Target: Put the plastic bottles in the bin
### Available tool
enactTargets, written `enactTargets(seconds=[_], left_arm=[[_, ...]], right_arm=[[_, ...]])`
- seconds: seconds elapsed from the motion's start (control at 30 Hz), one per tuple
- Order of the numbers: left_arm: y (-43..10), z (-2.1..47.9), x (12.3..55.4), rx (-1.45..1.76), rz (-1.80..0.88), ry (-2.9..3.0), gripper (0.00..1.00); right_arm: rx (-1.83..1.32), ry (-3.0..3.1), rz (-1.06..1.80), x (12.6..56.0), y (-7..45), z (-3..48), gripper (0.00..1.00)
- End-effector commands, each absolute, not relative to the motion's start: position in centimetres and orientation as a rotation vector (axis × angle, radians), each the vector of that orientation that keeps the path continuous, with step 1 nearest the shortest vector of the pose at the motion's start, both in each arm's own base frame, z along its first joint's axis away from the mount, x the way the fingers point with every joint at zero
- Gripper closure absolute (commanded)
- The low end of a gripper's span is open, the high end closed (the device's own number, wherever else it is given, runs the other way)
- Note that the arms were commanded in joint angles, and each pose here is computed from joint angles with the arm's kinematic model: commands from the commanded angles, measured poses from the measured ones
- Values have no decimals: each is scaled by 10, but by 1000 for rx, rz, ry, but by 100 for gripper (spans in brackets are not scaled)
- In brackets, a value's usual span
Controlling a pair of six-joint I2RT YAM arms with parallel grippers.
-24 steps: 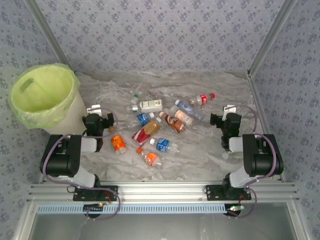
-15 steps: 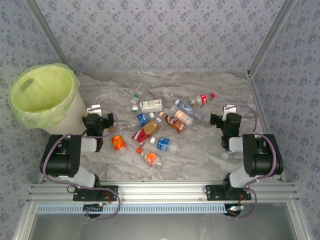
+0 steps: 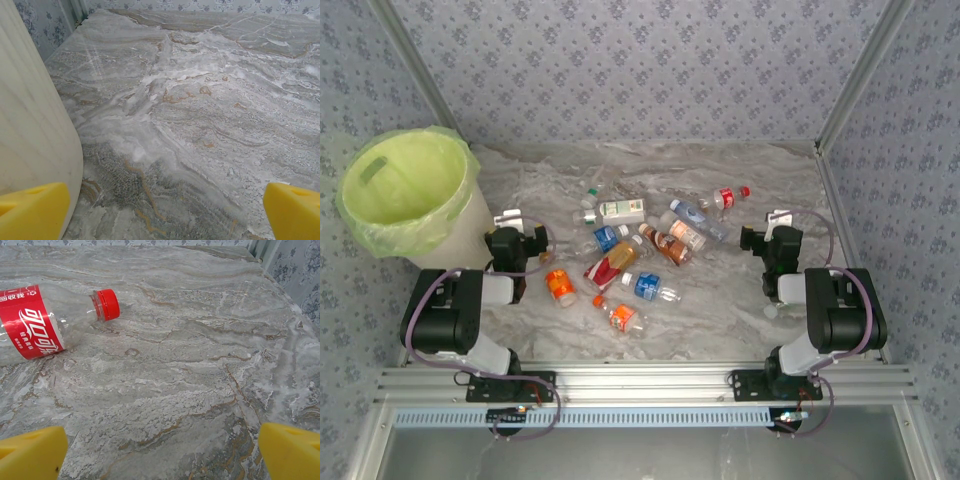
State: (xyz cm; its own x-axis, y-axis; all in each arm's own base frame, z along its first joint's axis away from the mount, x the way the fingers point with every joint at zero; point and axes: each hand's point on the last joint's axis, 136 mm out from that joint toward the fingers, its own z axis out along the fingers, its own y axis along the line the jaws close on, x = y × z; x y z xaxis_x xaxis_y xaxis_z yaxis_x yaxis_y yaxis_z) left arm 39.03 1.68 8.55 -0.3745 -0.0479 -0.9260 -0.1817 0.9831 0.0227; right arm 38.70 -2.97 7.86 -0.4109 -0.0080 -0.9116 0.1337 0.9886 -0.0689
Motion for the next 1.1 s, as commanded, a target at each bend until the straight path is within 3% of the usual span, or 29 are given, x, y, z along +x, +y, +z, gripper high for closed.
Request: enactTargets(seconds=[0.0, 0.43, 0.7, 0.87, 1.07], left_arm=[[41, 94, 388, -247, 239, 1910, 1], [-4, 150, 391, -83, 331, 1961, 0], [-42, 181, 369, -240, 218, 2056, 0], [-59, 162, 331, -438, 127, 2226, 0], [-75, 118, 283, -593, -33, 2480, 1]], right_arm=[[113, 1963, -156, 386, -31, 84, 0], [200, 1884, -135, 357, -33, 158, 0], [373, 1958, -3, 338, -29, 183, 0], [603, 1965, 58, 321, -38, 175, 0], [648, 1995, 154, 318, -28, 164, 0]])
